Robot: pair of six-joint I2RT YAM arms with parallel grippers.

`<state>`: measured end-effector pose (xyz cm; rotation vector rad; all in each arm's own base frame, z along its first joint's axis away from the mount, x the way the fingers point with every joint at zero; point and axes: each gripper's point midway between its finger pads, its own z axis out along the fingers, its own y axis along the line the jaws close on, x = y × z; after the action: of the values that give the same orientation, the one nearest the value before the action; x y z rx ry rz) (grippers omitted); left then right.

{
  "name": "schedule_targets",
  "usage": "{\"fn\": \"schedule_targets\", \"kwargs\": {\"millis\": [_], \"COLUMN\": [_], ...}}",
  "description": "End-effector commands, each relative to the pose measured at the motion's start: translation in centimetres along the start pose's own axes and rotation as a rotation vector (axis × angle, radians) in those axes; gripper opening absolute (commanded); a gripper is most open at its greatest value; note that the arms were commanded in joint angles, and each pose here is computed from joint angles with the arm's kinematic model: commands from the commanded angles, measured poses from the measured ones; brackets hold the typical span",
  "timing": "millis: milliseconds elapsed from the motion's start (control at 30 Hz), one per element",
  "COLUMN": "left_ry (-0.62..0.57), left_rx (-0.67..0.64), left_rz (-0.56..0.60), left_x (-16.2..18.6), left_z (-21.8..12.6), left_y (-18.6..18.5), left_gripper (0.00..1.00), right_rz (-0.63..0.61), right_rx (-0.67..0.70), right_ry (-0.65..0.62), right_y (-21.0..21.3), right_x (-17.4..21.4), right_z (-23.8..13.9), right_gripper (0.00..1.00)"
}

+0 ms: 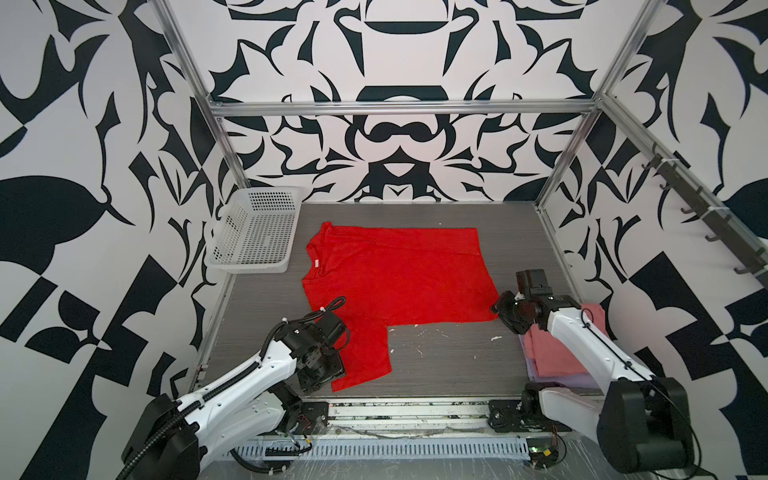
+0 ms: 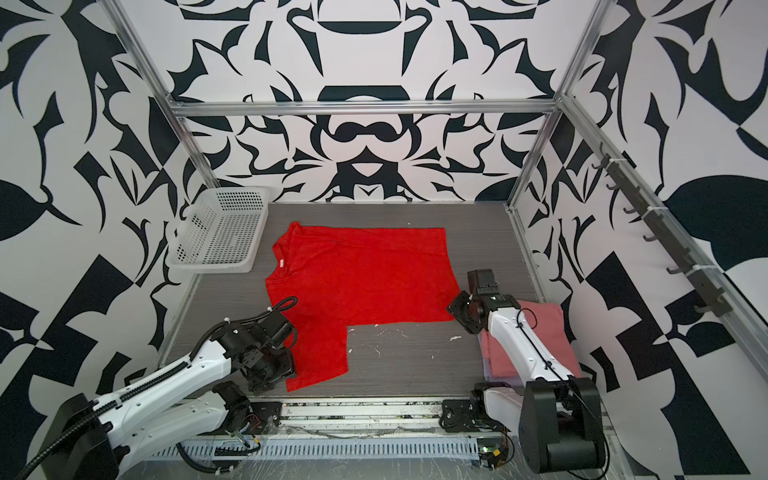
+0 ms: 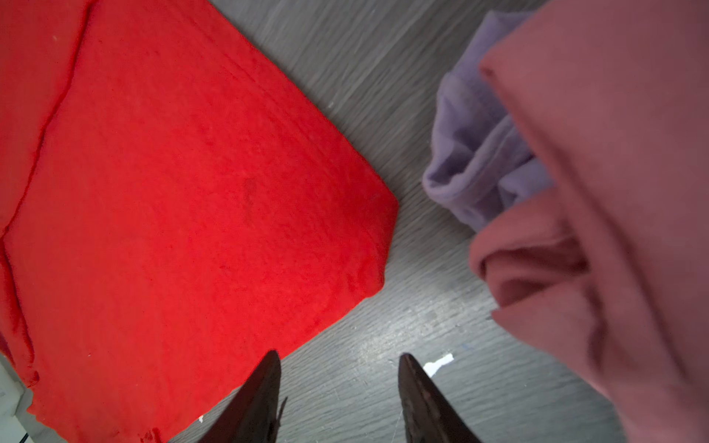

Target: Fold and stack the t-shirts

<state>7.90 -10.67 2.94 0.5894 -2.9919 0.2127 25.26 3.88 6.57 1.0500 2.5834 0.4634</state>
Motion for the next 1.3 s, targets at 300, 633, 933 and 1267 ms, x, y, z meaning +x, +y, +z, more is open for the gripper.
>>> {"fn": "schedule_targets", "kwargs": {"millis": [300,633,933,1267], "left_ry": [0.014,-0.02,-0.046,-0.119], "left_rx": [0.006,0.025,0.038,0.099], "left_rz": [-0.116,-0.086,-0.098,-0.113], "left_x": [0.4,-0.8,-0.7,-1.7], "left_z": [2.9,2.7,0.9,-1.6], "left_y": [0.2,-1.7,-1.1,-2.3], "left_gripper": [0.5,0.13,0.0,0.0], "right_rz": [0.01,0.002,0.025,0.085], "right_rx": [0.028,0.025,0.066,0.118], "right_ry": [-0.037,-0.04,-0.026,-0.037], "right_y": [-0.3,-0.1,-0.3,-2.2], "right_x": [-0.7,-0.8,-0.8,-0.4], "right_z": [-0.6,-1.0,-1.5,-0.3], "right_gripper": [0.54,0.54,0.57,0.59]}}
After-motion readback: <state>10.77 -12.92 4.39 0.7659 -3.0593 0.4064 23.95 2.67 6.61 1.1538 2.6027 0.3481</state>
